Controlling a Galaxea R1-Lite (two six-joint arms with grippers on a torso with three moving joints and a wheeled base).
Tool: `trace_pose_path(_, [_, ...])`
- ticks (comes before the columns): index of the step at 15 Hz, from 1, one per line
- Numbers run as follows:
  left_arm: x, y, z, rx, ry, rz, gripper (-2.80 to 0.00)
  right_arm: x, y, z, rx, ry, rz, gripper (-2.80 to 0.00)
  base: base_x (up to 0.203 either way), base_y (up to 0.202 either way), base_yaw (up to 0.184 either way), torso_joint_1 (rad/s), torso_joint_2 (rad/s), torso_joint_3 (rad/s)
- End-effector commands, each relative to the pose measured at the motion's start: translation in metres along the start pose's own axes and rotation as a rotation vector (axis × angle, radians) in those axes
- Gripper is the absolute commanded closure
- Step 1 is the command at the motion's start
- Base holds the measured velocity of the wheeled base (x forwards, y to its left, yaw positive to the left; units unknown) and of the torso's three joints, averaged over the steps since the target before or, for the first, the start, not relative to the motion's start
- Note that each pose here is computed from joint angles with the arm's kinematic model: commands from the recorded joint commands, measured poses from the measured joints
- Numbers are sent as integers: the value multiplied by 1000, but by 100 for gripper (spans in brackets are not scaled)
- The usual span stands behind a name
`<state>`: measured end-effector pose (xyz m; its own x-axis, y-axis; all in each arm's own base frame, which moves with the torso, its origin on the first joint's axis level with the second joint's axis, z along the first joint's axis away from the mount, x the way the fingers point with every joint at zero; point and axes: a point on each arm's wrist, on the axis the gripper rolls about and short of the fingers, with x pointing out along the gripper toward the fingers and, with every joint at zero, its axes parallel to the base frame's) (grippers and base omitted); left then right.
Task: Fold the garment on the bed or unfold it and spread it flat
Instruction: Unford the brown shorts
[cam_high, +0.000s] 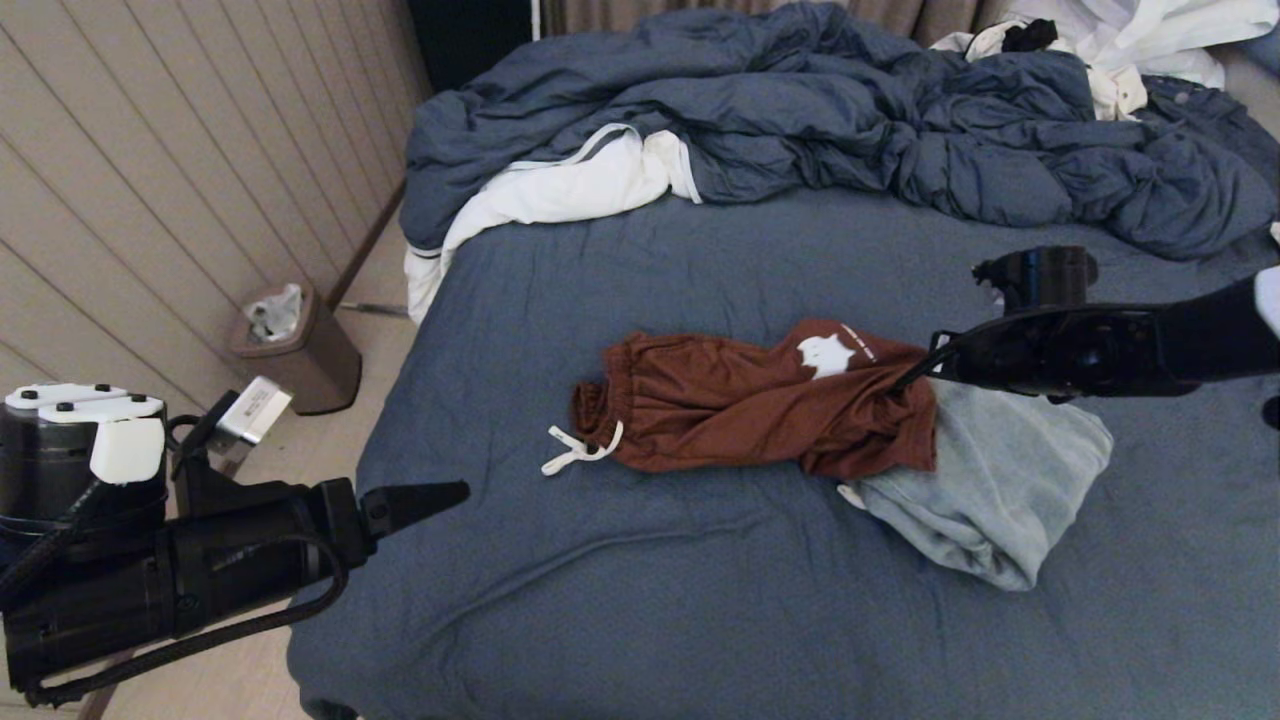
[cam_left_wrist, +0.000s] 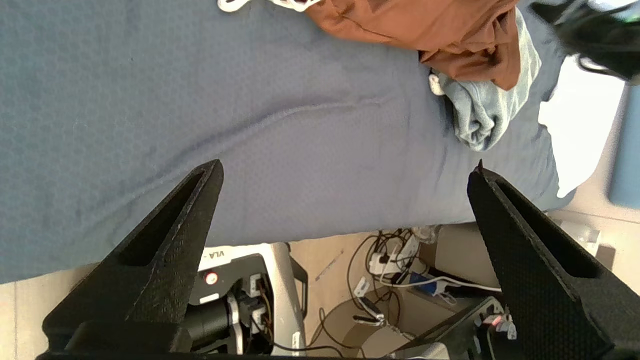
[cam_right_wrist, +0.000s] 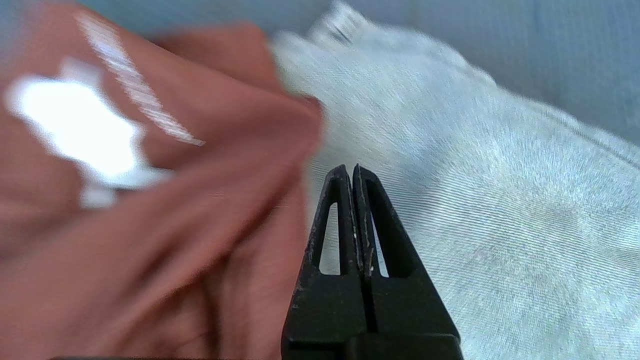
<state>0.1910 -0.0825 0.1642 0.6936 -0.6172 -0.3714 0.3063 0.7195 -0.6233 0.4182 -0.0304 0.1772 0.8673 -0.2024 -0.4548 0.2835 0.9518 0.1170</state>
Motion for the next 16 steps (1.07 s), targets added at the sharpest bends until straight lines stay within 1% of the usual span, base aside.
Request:
trace_pose_path(1, [0,-3,4,5,-20,-4,-280,-45,10,28,34,-95,76,0,0,0,0,0,0,0])
trace_pose_path(2, [2,-4,9,5,-32,-4,-280,-62,19,33,44,-116,119,0,0,0,0,0,0,0])
trace_pose_path(3, [11,-2,15,-1,-29,6,-280,-78,33,32,42,-120,171,0,0,0,0,0,0,0])
trace_pose_path(5, [40,-2,33,-11,-17,28,-280,-100,68,21,25,-99,275,0,0,0,0,0,0,0])
trace_pose_path(6, [56,-7,42,-8,-3,30,-280,-111,84,16,15,-92,324,0,0,0,0,0,0,0])
trace_pose_path(8, [91,-15,53,0,31,49,-280,-124,104,12,0,-92,387,0,0,0,0,0,0,0])
trace_pose_path(9, [112,-15,51,10,61,71,-280,-127,107,16,-3,-107,401,0,0,0,0,0,0,0])
trace_pose_path(10, [128,-15,50,33,69,89,-280,-129,107,19,-1,-119,408,0,0,0,0,0,0,0])
trace_pose_path(11, [146,-13,48,69,75,110,-280,-131,109,20,0,-123,417,0,0,0,0,0,0,0])
trace_pose_path(12, [163,-13,45,104,65,137,-280,-133,112,19,-6,-123,426,0,0,0,0,0,0,0])
trace_pose_path(14, [194,-17,40,161,7,189,-280,-141,110,21,-11,-136,436,0,0,0,0,0,0,0])
trace_pose_path(16, [224,-18,29,208,-56,238,-280,-142,110,23,-13,-144,438,0,0,0,0,0,0,0])
